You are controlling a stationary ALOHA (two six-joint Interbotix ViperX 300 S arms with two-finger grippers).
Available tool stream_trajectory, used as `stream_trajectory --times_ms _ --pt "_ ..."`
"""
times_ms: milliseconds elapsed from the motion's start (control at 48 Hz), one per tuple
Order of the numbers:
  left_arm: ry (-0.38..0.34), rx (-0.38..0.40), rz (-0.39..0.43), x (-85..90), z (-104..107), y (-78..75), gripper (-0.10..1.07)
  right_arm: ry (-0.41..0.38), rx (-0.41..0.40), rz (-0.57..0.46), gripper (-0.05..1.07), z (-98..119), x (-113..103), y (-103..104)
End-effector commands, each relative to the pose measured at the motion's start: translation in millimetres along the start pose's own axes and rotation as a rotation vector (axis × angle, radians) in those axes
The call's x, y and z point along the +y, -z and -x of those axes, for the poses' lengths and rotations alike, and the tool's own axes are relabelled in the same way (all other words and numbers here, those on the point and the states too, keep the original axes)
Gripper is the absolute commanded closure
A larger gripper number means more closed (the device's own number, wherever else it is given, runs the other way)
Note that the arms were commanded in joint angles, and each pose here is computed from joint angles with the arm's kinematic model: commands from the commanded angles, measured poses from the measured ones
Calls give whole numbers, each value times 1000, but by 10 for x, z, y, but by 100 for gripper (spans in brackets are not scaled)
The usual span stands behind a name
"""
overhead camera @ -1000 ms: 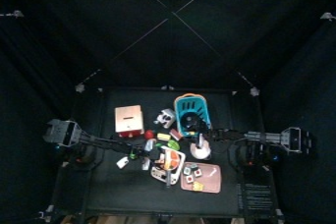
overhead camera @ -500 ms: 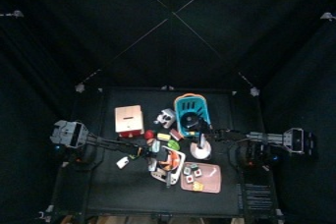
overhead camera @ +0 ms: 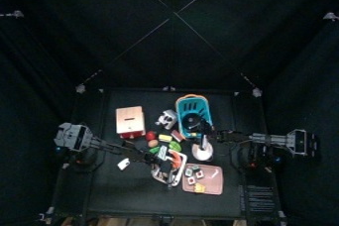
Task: Grab carrot top
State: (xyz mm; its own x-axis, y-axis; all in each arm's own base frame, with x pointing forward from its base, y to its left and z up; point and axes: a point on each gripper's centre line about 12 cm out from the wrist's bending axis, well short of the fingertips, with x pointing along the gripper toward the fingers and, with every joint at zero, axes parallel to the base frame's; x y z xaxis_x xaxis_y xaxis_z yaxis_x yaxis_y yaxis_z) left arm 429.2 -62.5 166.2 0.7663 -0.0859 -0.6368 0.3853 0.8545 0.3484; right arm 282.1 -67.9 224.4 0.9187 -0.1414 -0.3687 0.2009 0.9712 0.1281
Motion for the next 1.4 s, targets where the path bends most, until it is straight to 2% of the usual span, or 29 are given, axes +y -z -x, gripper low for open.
stream_trajectory --times_ms 0,229,479,667,1375 --pt "-12 -25 -6 54 -16 -101 7 -3 -33 1 24 37 7 -89" --pt "4 1 -22 -13 -175 -85 7 1 -30 0 24 31 -4 -83" --pt "4 31 -22 -8 -185 -35 7 2 -29 -1 24 29 -9 -80" --pt "10 26 -33 -48 -183 -62 7 4 -28 -2 24 22 -14 -79" --pt "14 47 -37 -60 -216 -11 8 4 -23 -2 24 9 -17 -72"
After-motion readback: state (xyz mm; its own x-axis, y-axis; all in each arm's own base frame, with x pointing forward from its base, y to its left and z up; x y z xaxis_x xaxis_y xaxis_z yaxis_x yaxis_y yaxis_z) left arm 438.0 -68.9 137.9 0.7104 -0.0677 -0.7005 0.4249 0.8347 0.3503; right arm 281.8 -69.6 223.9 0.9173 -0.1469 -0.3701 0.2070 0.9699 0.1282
